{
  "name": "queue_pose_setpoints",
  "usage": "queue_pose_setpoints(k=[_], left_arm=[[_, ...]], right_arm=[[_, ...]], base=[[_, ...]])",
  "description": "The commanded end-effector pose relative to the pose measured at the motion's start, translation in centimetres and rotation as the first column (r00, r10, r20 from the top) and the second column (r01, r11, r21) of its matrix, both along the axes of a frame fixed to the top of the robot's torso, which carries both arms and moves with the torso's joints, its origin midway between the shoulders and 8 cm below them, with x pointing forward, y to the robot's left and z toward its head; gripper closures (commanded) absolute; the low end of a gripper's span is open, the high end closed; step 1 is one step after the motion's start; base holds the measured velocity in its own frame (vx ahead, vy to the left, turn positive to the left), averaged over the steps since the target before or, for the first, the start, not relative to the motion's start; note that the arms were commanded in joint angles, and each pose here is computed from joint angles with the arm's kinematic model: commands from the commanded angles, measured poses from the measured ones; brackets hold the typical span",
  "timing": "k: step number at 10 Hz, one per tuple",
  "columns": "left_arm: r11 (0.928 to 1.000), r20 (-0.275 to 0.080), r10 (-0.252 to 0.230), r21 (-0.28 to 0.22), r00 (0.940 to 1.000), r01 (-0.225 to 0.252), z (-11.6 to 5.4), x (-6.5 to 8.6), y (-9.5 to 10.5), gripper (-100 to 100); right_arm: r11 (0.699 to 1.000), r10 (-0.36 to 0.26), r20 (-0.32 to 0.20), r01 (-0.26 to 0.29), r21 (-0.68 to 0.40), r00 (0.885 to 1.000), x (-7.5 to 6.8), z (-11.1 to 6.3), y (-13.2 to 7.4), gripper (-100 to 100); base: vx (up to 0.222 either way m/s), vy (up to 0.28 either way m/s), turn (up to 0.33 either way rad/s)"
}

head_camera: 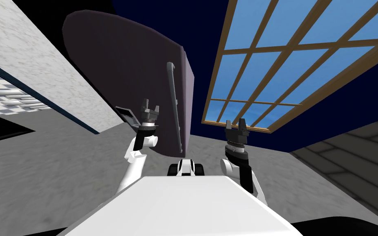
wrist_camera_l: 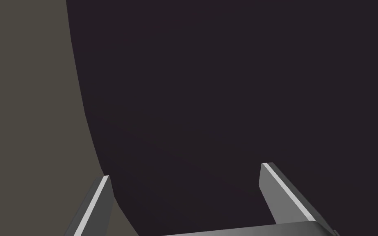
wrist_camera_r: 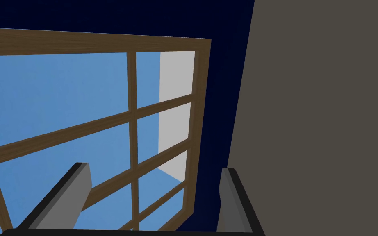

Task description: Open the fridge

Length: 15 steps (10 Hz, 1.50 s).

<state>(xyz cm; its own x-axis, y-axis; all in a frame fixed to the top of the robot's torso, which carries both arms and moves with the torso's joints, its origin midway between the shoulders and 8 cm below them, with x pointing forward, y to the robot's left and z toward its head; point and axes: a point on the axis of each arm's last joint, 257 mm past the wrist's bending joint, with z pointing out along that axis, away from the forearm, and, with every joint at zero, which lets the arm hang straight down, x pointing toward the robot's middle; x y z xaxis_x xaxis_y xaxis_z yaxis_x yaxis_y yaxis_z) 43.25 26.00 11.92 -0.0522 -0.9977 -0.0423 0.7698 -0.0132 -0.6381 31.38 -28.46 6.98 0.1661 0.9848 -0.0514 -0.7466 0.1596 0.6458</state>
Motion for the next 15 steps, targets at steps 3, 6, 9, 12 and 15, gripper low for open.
queue_pose_setpoints(k=[3,6,9,12,15], left_arm=[[0.9986,-0.026,0.010,-0.052,0.9996,-0.011,2.1,3.6,1.9,-100],[0.9968,-0.002,-0.003,-0.080,1.0000,0.003,4.8,4.8,2.0,-100],[0.9939,-0.008,-0.008,-0.110,0.9999,0.007,6.0,6.2,2.6,-100],[0.9842,-0.064,-0.013,-0.177,0.9978,0.001,6.6,9.1,4.3,-100],[0.9768,-0.046,-0.038,-0.213,0.9982,0.027,9.4,10.2,4.2,-100]], right_arm=[[1.000,0.000,0.000,0.000,0.000,1.000,0.0,0.0,0.0,0],[1.000,0.000,0.000,0.000,0.000,1.000,0.0,0.0,0.0,0],[1.000,0.000,0.000,0.000,0.000,1.000,0.0,0.0,0.0,0],[1.000,0.000,0.000,0.000,0.000,1.000,0.0,0.0,0.0,0],[1.000,0.000,0.000,0.000,0.000,1.000,0.0,0.0,0.0,0]], base=[[-0.054,-0.057,0.080],[-0.058,-0.063,0.068],[-0.040,-0.049,0.050],[-0.053,-0.053,0.088],[-0.059,-0.073,0.068]])
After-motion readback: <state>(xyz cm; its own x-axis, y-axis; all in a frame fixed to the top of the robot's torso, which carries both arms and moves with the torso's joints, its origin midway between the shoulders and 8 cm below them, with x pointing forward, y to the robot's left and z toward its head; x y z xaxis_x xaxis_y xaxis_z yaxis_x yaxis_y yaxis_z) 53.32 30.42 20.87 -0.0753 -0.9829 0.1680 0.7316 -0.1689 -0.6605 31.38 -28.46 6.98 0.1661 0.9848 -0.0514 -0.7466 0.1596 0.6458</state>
